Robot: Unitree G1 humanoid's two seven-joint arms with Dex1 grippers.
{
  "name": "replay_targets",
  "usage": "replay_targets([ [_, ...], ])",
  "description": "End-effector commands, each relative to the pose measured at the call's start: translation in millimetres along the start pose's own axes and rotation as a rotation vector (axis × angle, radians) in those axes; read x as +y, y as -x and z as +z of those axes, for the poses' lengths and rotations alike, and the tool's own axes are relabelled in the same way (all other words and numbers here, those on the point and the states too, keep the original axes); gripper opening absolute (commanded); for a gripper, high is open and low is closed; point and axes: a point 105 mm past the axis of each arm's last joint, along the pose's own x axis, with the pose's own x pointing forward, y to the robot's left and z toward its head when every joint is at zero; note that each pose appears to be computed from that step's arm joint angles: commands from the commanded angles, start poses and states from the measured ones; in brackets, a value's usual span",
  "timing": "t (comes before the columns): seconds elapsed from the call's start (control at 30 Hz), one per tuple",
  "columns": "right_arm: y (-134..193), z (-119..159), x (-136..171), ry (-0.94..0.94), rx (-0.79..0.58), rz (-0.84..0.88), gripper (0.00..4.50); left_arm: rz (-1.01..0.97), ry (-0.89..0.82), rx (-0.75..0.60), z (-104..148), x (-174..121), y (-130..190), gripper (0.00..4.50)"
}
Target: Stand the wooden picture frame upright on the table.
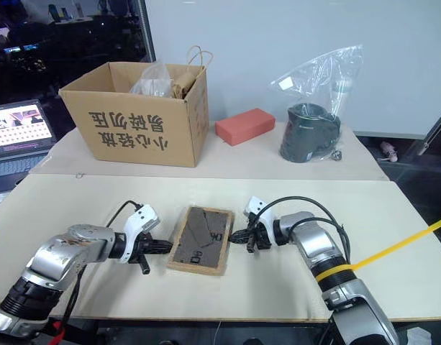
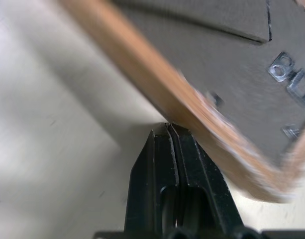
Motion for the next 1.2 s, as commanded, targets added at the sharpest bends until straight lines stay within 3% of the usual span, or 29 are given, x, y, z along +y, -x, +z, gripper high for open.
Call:
replay_targets([
  [0.03, -11, -5, 6, 0.011, 0.025, 0.022, 0.00, -0.062, 0.003, 0.037, -6, -22, -22, 0.08],
  [0.27, 2, -19, 13, 0.010, 0.076, 0.047, 0.00, 0.088, 0.028, 0.110, -32, 8, 6, 0.08],
  [0.5, 28, -29, -6, 0.043, 0.137, -0.046, 0.00, 0.093, 0.084, 0.014, -18, 14, 22, 0.08],
  [0.63, 57, -23, -14, 0.054, 0.132, -0.079, 0.00, 0.243, 0.251, -0.185, 11, 39, 35, 0.08],
  [0.7, 71, -19, -15, 0.073, 0.133, -0.083, 0.00, 0.329, 0.367, -0.221, 14, 51, 42, 0.08],
  [0.77, 87, -15, -10, 0.094, 0.116, -0.062, 0.00, 0.207, 0.572, -0.275, 22, 43, 49, 0.08],
  [0.83, 95, -11, -3, 0.100, 0.102, -0.041, 0.00, -0.004, 0.709, -0.376, 36, 31, 56, 0.59],
  [0.9, 96, -10, 1, 0.106, 0.094, -0.025, 0.00, -0.083, 0.770, -0.425, 42, 28, 57, 1.16],
  [1.03, 89, -9, 6, 0.118, 0.081, -0.005, 0.00, -0.096, 0.906, -0.407, 41, 29, 38, 2.55],
  [1.2, 72, -13, 14, 0.116, 0.082, 0.057, 0.00, -0.132, 0.964, -0.271, 34, -3, 2, 4.41],
])
